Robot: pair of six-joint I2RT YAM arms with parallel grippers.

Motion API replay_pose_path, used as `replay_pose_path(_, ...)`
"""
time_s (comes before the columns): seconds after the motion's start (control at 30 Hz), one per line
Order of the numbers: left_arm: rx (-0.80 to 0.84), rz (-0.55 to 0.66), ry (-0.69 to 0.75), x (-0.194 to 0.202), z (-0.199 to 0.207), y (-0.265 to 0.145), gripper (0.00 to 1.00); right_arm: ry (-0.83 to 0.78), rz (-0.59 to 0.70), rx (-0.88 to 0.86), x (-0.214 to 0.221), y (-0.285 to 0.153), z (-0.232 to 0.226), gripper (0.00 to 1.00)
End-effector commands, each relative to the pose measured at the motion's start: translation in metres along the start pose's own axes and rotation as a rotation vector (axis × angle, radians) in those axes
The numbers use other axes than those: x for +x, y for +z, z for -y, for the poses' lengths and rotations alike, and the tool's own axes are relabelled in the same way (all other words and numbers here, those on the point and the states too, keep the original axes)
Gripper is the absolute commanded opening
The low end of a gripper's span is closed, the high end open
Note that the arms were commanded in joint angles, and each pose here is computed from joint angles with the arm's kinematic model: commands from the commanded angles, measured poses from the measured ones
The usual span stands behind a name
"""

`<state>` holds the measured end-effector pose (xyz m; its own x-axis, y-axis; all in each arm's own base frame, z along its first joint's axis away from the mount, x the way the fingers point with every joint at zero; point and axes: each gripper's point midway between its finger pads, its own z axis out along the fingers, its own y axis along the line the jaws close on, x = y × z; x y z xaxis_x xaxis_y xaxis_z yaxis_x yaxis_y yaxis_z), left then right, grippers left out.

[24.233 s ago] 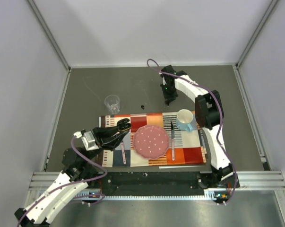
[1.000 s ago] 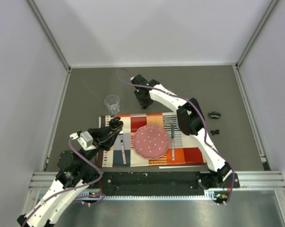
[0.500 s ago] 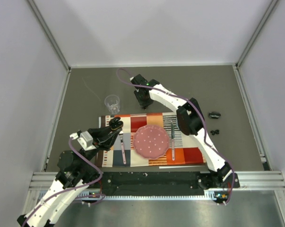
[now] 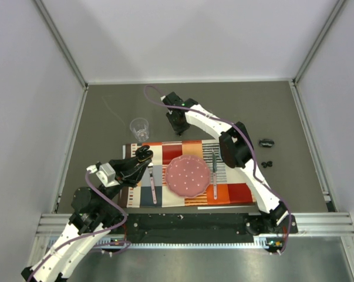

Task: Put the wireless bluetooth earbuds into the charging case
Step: Pick up the earbud from the center of the board.

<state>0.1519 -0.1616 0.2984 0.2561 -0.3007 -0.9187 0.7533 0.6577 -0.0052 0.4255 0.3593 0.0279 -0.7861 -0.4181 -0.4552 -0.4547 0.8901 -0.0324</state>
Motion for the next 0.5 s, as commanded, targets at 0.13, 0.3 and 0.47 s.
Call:
replay_pose_path(0.13,0.005,0.201,0.026,-0.052,0.005,-0.018,0.00,-0.031,-0.064,0.022,0.023,0.024,-0.001,0.28)
replay_pose_path(0.3,0.008,0.201,0.024,-0.051,0.006,-0.018,0.00,-0.024,-0.049,0.029,0.018,0.017,0.001,0.19)
replay_pose_path(0.47,0.009,0.204,0.023,-0.052,0.006,-0.018,0.00,-0.012,-0.006,0.027,0.004,-0.002,0.002,0.13)
